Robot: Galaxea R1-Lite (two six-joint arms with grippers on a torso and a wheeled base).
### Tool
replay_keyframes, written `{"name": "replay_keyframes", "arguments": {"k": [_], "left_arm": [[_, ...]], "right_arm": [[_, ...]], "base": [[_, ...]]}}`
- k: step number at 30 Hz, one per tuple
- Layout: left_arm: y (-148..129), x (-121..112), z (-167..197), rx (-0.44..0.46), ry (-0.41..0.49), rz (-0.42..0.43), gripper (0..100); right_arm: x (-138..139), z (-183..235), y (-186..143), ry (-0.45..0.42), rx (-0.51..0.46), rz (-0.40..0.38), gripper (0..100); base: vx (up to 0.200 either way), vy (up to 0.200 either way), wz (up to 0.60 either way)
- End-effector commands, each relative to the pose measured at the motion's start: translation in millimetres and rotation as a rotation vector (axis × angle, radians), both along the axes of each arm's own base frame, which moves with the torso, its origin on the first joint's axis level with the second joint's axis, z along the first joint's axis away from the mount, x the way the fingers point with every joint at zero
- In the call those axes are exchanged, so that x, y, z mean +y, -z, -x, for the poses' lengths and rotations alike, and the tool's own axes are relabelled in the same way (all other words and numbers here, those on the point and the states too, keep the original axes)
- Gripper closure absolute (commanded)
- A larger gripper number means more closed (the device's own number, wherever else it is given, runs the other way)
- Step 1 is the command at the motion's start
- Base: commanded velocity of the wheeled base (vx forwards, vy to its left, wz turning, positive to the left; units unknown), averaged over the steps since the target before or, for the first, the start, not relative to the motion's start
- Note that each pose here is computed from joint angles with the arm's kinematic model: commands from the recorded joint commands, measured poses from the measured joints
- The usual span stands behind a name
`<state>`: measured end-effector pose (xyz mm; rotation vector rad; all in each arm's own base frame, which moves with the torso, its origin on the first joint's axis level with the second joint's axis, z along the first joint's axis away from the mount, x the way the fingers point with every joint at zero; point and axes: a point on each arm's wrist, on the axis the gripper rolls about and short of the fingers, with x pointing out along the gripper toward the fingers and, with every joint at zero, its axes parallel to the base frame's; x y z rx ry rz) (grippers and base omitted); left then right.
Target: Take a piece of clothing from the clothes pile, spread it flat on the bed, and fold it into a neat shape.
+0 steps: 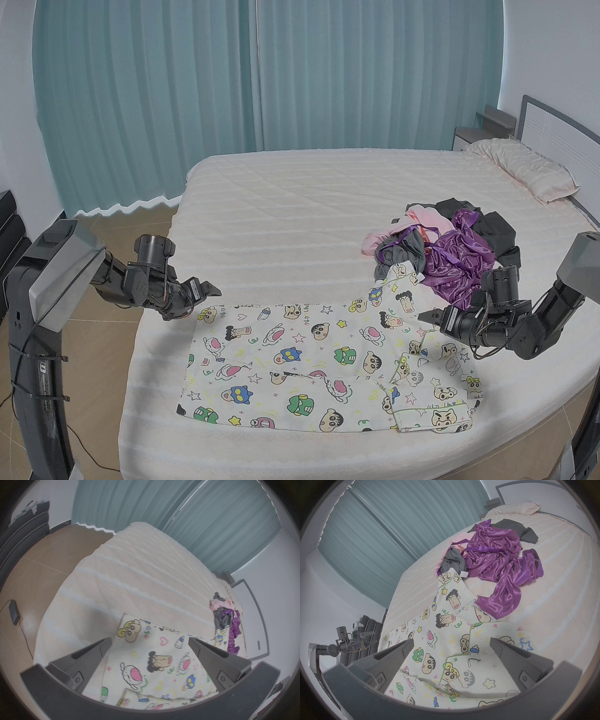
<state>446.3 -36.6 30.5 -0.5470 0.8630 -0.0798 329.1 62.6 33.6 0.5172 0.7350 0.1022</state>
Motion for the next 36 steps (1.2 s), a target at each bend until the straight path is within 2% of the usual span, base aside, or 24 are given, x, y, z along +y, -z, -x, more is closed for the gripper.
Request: {"name": "replay_keyframes", "arguments": {"k": [1, 4, 10, 27, 28, 36], "left_arm": [[30, 5, -7, 0.041, 0.002, -0.014, 0], [35, 5, -9, 0.032, 0.012, -0.016, 0], [48, 3, -18, -0.046, 0.022, -0.013, 0], [60, -2, -26, -0.049, 0.035, -0.017, 0], [60, -2, -26, -0.048, 0.036, -0.018, 100], [59, -2, -26, -0.036, 0.034, -0.019, 100]], "right_arm": [[1, 0, 4, -0.003, 0.011, 0.002, 0], [1, 0, 4, -0.003, 0.013, 0.001, 0], [4, 1, 4, -0.012, 0.001, -0.002, 0], [8, -1, 6, -0.021, -0.004, -0.003, 0], [7, -3, 6, -0.018, -0.006, -0.003, 0], [2, -21, 11, 0.004, -0.064, -0.012, 0]], "base": [[0.000, 0.000, 0.00], [0.000, 0.000, 0.00], [0.000, 0.000, 0.00], [0.000, 0.000, 0.00], [0.000, 0.000, 0.00], [0.000, 0.000, 0.00]]}}
